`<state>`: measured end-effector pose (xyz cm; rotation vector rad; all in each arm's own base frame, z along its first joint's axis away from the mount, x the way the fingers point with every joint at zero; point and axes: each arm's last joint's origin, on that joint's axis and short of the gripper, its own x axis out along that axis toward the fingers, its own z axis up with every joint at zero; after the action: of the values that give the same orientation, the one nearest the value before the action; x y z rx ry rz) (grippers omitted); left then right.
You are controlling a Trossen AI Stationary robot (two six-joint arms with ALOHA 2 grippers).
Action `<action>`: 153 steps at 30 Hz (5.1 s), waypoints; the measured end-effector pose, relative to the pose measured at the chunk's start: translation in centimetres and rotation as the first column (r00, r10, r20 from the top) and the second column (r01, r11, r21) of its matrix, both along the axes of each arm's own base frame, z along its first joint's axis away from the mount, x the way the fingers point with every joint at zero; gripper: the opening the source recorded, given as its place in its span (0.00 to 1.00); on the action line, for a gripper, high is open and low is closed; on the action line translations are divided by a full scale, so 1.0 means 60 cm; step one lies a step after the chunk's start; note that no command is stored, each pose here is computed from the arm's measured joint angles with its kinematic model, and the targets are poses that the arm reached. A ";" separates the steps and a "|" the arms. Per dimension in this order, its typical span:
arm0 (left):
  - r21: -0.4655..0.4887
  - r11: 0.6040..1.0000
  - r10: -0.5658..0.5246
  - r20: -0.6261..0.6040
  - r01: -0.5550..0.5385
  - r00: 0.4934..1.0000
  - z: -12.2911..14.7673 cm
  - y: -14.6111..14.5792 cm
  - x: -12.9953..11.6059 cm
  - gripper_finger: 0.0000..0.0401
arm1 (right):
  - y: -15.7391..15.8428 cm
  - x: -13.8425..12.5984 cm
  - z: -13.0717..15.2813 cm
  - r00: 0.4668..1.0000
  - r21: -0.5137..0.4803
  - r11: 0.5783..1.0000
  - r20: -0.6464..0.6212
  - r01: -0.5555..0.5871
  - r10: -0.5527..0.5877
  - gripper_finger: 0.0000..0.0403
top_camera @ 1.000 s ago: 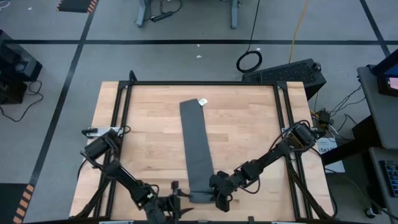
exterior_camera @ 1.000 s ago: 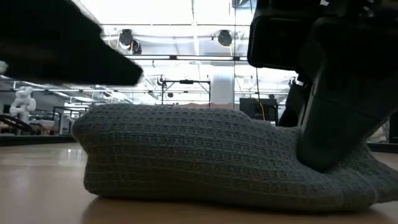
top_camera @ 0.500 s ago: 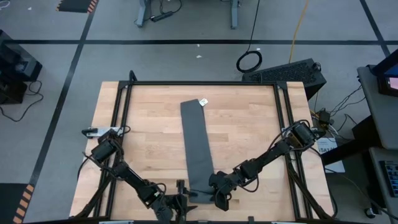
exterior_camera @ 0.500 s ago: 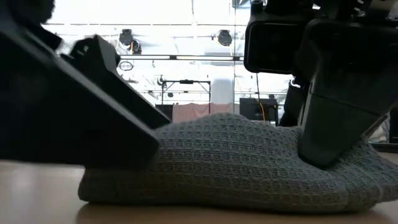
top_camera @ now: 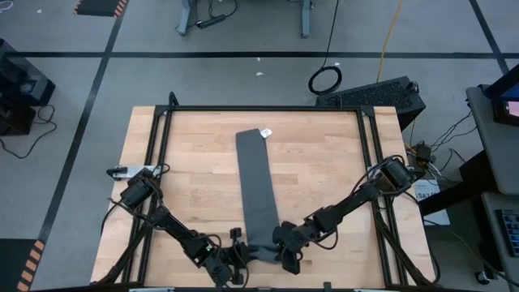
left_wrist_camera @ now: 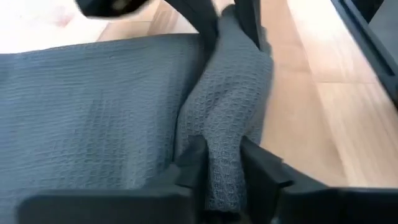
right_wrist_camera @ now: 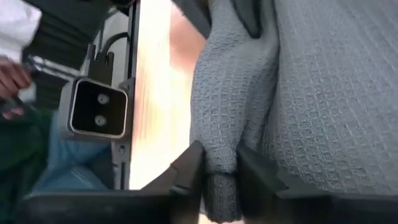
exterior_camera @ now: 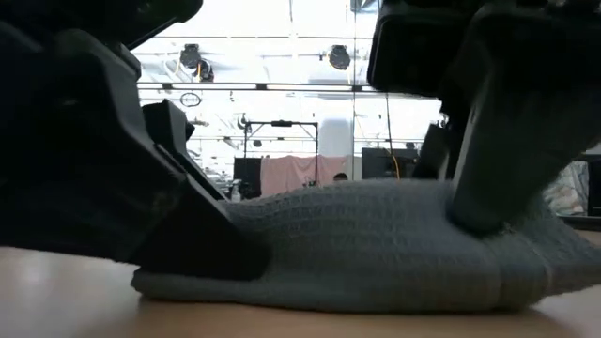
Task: Roll towel into tight, uniform cylinder
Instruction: Roll the towel
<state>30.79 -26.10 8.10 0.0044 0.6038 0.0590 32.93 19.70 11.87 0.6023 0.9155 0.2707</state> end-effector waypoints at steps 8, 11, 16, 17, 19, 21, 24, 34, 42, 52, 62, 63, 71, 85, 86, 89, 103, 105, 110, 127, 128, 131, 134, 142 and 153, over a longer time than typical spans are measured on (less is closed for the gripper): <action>-0.137 0.990 0.035 -0.021 -0.038 0.999 0.002 -0.001 -0.002 0.06 | 0.019 -0.046 0.061 0.985 -0.269 0.957 0.101 -0.111 0.143 0.47; -0.203 0.978 0.046 -0.034 -0.052 0.998 0.011 -0.002 -0.004 0.08 | 0.045 -0.071 0.071 0.961 -0.444 0.888 0.175 -0.117 0.214 0.54; -0.280 0.957 0.061 -0.043 -0.071 0.997 0.028 -0.003 -0.007 0.09 | 0.098 -0.099 0.056 0.905 -0.635 0.770 0.295 -0.054 0.307 0.60; -0.291 0.954 0.062 -0.046 -0.073 0.997 0.030 -0.003 -0.007 0.10 | 0.105 -0.101 0.049 0.895 -0.655 0.754 0.311 -0.042 0.320 0.61; -0.317 0.945 0.069 -0.052 -0.082 0.996 0.031 -0.002 -0.006 0.10 | 0.118 -0.099 0.038 0.872 -0.676 0.737 0.359 -0.003 0.332 0.61; -0.345 0.933 0.082 -0.072 -0.102 0.994 0.030 -0.001 -0.006 0.10 | 0.125 -0.096 0.028 0.859 -0.688 0.724 0.392 0.036 0.329 0.61; -0.390 0.908 0.117 -0.115 -0.153 0.986 0.029 0.005 -0.004 0.10 | 0.127 -0.090 0.008 0.854 -0.714 0.697 0.401 0.065 0.331 0.61; -0.454 0.871 0.130 -0.151 -0.186 0.980 0.029 0.011 0.003 0.10 | 0.117 -0.072 -0.032 0.862 -0.754 0.653 0.381 0.080 0.334 0.61; -0.474 0.857 0.143 -0.160 -0.203 0.977 0.029 0.013 0.005 0.11 | 0.103 -0.060 -0.035 0.876 -0.748 0.661 0.360 0.066 0.320 0.55; -0.481 0.850 0.155 -0.161 -0.214 0.975 0.029 0.013 0.005 0.11 | 0.089 -0.053 -0.041 0.917 -0.681 0.728 0.336 0.077 0.216 0.37; -0.410 0.898 0.117 -0.123 -0.158 0.986 0.085 0.020 -0.010 0.23 | 0.076 -0.043 -0.043 0.953 -0.519 0.849 0.293 0.094 0.074 0.14; -0.399 0.903 0.116 -0.124 -0.156 0.986 0.093 0.022 -0.013 0.26 | 0.074 -0.042 -0.043 0.955 -0.504 0.859 0.291 0.095 0.065 0.13; -0.249 0.964 0.082 -0.039 -0.089 0.996 0.136 0.008 -0.047 0.47 | 0.058 -0.026 -0.042 0.969 -0.351 0.929 0.246 0.120 -0.033 0.07; 0.120 0.993 -0.013 0.147 -0.005 0.989 0.082 -0.061 -0.091 0.68 | 0.012 0.010 -0.042 0.992 -0.065 0.993 0.083 0.098 -0.092 0.07; 0.132 0.991 -0.019 0.147 -0.001 0.989 0.078 -0.061 -0.088 0.69 | 0.009 0.012 -0.042 0.993 -0.051 0.994 0.073 0.100 -0.096 0.07; 0.225 0.973 -0.079 0.130 0.048 0.988 0.066 -0.061 -0.082 0.71 | 0.001 0.017 -0.042 0.994 -0.009 0.995 0.042 0.102 -0.102 0.07; 0.317 0.926 -0.184 -0.102 0.207 0.978 0.030 -0.022 -0.053 0.69 | -0.029 0.032 -0.043 0.993 0.108 0.988 -0.051 0.108 -0.103 0.07; 0.302 0.930 -0.184 -0.117 0.211 0.976 0.030 -0.017 -0.049 0.65 | -0.031 0.033 -0.043 0.994 0.117 0.988 -0.056 0.103 -0.097 0.07; 0.292 0.938 -0.159 -0.120 0.188 0.980 0.029 -0.011 -0.045 0.45 | -0.032 0.034 -0.042 0.994 0.117 0.988 -0.052 0.101 -0.096 0.08; 0.048 0.999 0.020 -0.124 -0.014 0.992 0.032 0.004 -0.041 0.09 | 0.006 -0.030 0.035 0.979 -0.346 0.930 0.110 -0.125 0.173 0.48; 0.029 0.999 0.022 -0.126 -0.018 0.992 0.035 0.004 -0.041 0.09 | 0.017 -0.037 0.037 0.972 -0.394 0.912 0.142 -0.116 0.185 0.50; -0.056 0.998 0.023 -0.142 -0.032 0.990 0.044 0.002 -0.042 0.09 | 0.054 -0.052 0.040 0.936 -0.530 0.845 0.256 -0.073 0.242 0.53; -0.113 0.993 -0.007 -0.155 -0.011 0.988 0.050 -0.002 -0.042 0.09 | 0.085 -0.063 0.033 0.882 -0.632 0.774 0.341 -0.040 0.325 0.53; -0.235 0.970 0.018 -0.181 -0.061 0.983 0.053 0.016 -0.020 0.09 | 0.115 -0.063 -0.009 0.820 -0.765 0.639 0.414 0.079 0.395 0.53; -0.297 0.951 0.018 -0.232 -0.088 0.972 0.043 0.041 -0.011 0.10 | 0.116 -0.054 -0.049 0.808 -0.844 0.514 0.408 0.154 0.426 0.53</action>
<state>30.14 -23.64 10.69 -0.3100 0.8379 0.0169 29.66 26.67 8.91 -0.5118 0.3831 0.1008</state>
